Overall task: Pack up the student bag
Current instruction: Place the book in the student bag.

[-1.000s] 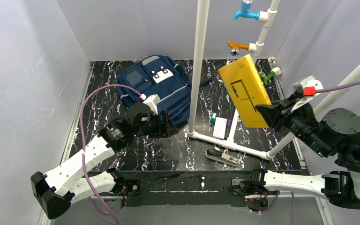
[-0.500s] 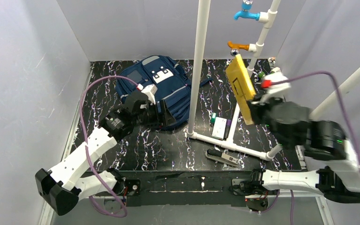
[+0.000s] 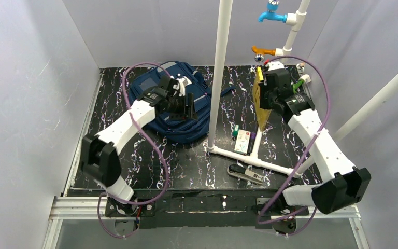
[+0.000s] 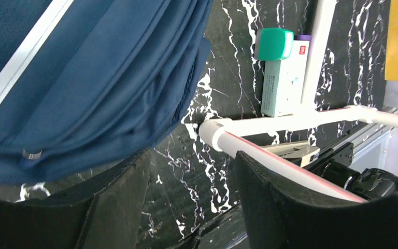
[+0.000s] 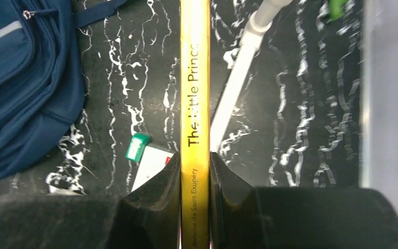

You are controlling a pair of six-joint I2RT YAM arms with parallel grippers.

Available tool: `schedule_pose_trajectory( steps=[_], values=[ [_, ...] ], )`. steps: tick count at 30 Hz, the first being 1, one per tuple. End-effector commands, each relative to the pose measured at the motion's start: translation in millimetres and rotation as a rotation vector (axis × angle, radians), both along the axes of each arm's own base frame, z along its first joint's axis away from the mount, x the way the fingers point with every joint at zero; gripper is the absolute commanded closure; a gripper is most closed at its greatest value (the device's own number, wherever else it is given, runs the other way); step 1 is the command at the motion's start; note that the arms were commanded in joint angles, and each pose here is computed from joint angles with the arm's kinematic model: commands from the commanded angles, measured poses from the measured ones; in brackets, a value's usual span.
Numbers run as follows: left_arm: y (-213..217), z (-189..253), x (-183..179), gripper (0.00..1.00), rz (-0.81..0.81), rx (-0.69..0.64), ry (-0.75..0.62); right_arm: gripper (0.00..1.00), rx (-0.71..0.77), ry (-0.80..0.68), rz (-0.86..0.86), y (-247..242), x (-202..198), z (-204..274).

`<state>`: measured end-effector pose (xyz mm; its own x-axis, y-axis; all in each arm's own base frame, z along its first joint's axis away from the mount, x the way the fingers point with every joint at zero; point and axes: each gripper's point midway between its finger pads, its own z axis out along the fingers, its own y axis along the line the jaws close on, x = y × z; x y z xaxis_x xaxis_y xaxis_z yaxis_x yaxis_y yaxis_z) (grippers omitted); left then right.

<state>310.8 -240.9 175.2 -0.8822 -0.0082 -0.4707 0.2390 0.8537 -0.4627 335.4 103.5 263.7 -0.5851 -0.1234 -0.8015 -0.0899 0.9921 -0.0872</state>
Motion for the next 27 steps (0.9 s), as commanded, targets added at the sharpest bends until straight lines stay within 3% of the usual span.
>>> schedule_pose_trajectory(
  steps=[1, 7, 10, 16, 21, 27],
  values=[
    [-23, -18, 10, 0.41, -0.151, 0.021, 0.036, 0.99, 0.364, -0.072, 0.2, 46, 29, 23],
    [-38, -44, 38, 0.41, -0.178, 0.145, 0.022, 0.99, 0.493, 0.02, 0.268, 70, 41, 5],
    [-36, -49, 55, 0.46, -0.154, 0.238, -0.017, 0.99, 0.519, 0.025, 0.282, 75, 41, 2],
    [-23, -35, 84, 0.45, -0.12, 0.364, -0.146, 0.99, 0.55, 0.033, 0.303, 81, 43, 4],
    [-14, -26, 100, 0.41, -0.181, 0.463, -0.233, 0.99, 0.564, 0.072, 0.297, 84, 41, -8],
    [-13, -63, 110, 0.41, -0.338, 0.566, -0.203, 0.99, 0.559, 0.099, 0.295, 82, 37, -11]
  ],
)
